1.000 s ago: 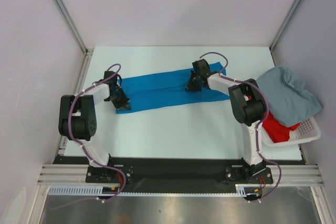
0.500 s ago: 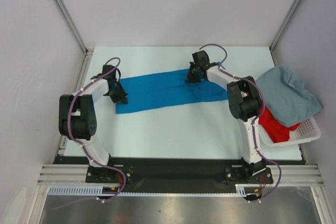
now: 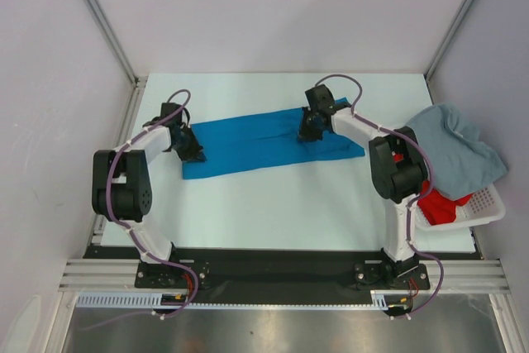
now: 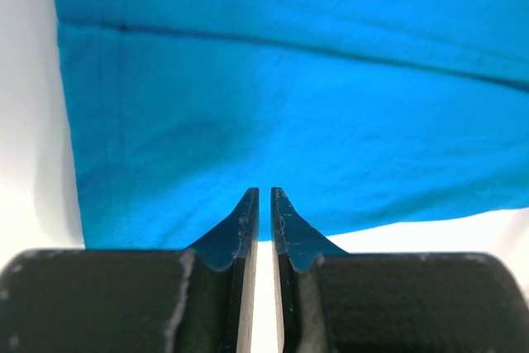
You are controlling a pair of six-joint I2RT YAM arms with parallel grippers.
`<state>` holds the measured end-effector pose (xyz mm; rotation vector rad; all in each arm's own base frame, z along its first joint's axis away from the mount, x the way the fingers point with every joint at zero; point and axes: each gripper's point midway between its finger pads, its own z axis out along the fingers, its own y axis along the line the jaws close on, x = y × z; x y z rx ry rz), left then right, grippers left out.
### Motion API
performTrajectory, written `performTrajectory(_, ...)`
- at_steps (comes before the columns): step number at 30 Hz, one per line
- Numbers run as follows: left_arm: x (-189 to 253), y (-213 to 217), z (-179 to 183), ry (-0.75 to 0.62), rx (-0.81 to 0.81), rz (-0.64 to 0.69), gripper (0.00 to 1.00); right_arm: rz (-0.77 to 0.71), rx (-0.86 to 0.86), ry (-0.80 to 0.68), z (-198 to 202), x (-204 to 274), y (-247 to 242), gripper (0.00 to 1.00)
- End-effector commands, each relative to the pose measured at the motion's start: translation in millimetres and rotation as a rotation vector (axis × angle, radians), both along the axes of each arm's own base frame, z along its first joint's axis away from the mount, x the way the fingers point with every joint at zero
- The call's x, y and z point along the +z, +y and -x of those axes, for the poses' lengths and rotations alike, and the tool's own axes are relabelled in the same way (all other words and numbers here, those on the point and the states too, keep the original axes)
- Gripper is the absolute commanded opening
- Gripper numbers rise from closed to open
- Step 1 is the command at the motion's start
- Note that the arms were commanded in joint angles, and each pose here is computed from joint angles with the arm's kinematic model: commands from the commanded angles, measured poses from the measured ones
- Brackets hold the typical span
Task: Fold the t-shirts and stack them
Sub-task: Fold the tshirt
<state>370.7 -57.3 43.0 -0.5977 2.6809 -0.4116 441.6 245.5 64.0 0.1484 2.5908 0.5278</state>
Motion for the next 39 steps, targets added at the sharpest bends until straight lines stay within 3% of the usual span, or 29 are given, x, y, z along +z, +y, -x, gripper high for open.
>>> performTrajectory(1, 7.1, -5.1, 3.8, -0.031, -0.019, 0.037, 0.15, 0.002, -0.016, 0.004, 5.1, -1.7, 3.8, 0.05)
performTrajectory(19, 4.5, -1.5, 22.7, 0.001, -0.009, 0.018, 0.15, 0.071, -0.063, -0.062, -50.1, -37.6, -10.7, 0.1)
performTrajectory(23, 7.5, 0.9, 25.5, 0.002, -0.012, 0.003, 0.15, 0.061, -0.04, -0.106, -67.4, -16.9, -6.0, 0.14)
performTrajectory(31, 7.2, -1.4, 30.6, -0.001, -0.024, 0.015, 0.16, 0.06, -0.002, 0.016, -0.8, 12.7, -23.3, 0.32)
performTrajectory(32, 6.4, -0.8, 31.4, 0.002, -0.025, 0.01, 0.16, 0.062, -0.018, -0.014, 4.2, 31.0, -32.3, 0.34)
performTrajectory(37, 7.2, 5.3, 28.2, 0.005, -0.009, -0.023, 0.17, 0.093, -0.165, 0.044, 36.3, 32.4, -86.4, 0.42)
performTrajectory(39, 12.7, 15.4, 23.2, -0.01, 0.012, -0.028, 0.23, 0.087, -0.248, 0.037, 35.0, 36.5, -111.2, 0.46)
